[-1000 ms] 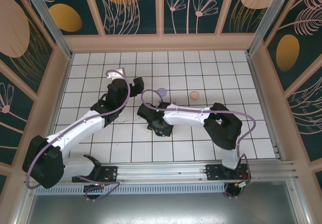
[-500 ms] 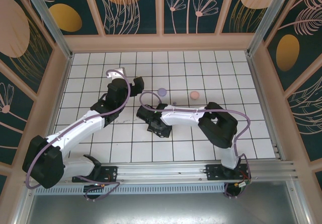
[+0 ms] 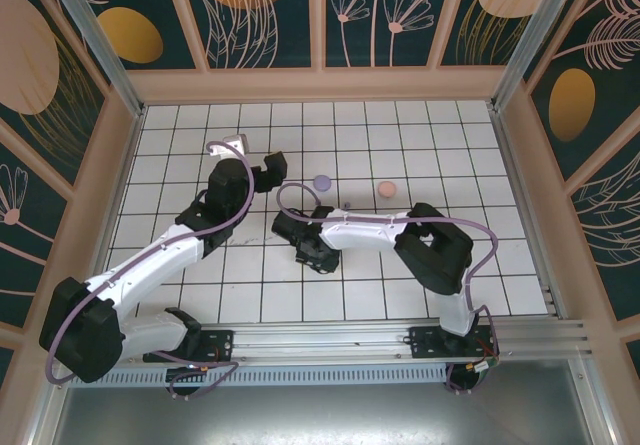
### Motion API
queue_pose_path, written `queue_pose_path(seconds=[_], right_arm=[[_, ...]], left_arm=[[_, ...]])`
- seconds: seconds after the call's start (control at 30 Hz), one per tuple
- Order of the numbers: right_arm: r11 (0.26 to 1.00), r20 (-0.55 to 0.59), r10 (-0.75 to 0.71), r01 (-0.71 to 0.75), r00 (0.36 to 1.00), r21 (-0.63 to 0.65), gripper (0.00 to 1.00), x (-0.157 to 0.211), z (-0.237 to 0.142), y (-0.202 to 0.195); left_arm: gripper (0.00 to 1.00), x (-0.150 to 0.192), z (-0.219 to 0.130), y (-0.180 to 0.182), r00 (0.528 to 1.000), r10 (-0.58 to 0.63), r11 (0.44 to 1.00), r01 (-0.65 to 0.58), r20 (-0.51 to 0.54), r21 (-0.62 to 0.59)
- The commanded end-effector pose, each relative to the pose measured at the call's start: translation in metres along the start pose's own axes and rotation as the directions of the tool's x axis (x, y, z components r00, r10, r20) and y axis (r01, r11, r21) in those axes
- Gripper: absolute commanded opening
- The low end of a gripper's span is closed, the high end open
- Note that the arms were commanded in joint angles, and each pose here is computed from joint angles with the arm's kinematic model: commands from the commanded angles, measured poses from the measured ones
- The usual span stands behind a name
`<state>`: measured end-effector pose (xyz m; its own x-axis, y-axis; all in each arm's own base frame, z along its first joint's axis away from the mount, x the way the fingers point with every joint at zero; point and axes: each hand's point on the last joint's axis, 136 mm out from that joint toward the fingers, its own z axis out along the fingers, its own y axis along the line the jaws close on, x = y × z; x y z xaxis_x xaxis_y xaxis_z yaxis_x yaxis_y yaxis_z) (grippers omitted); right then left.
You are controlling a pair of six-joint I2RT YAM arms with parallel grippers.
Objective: Insert wireless bluetooth earbuds into charging case
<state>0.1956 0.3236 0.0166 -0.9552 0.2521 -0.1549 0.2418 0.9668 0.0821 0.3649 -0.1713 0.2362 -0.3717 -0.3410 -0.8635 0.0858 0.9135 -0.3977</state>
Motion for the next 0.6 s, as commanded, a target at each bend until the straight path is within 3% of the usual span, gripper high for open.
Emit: queue_pose_path(seconds=[0.0,0.23,0.4,0.57], right_arm=[[0.999,0.027,-0.025,0.025,0.999,-0.022,0.38,-0.005,0.005,-0.002],[0.989,0.126,0.016,0.003,0.992,-0.151,0.36,-0.030,-0.049,-0.004],[0.946,0.157,0.139,-0.084,0.978,-0.312,0.36,-0.076,-0.092,-0.016],[0.853,0.171,0.285,-0.168,0.943,-0.494,0.36,-0.136,-0.132,-0.029]], left_arm=[[0.99,-0.003,-0.006,-0.006,1.000,-0.026,0.998,0.025,0.010,0.057],[0.99,-0.007,-0.025,-0.013,0.998,-0.032,0.989,0.025,0.045,0.144],[0.99,-0.005,-0.029,-0.024,0.997,-0.053,0.973,0.040,0.051,0.228],[0.98,0.009,-0.025,-0.037,0.996,-0.084,0.944,0.073,0.021,0.322]])
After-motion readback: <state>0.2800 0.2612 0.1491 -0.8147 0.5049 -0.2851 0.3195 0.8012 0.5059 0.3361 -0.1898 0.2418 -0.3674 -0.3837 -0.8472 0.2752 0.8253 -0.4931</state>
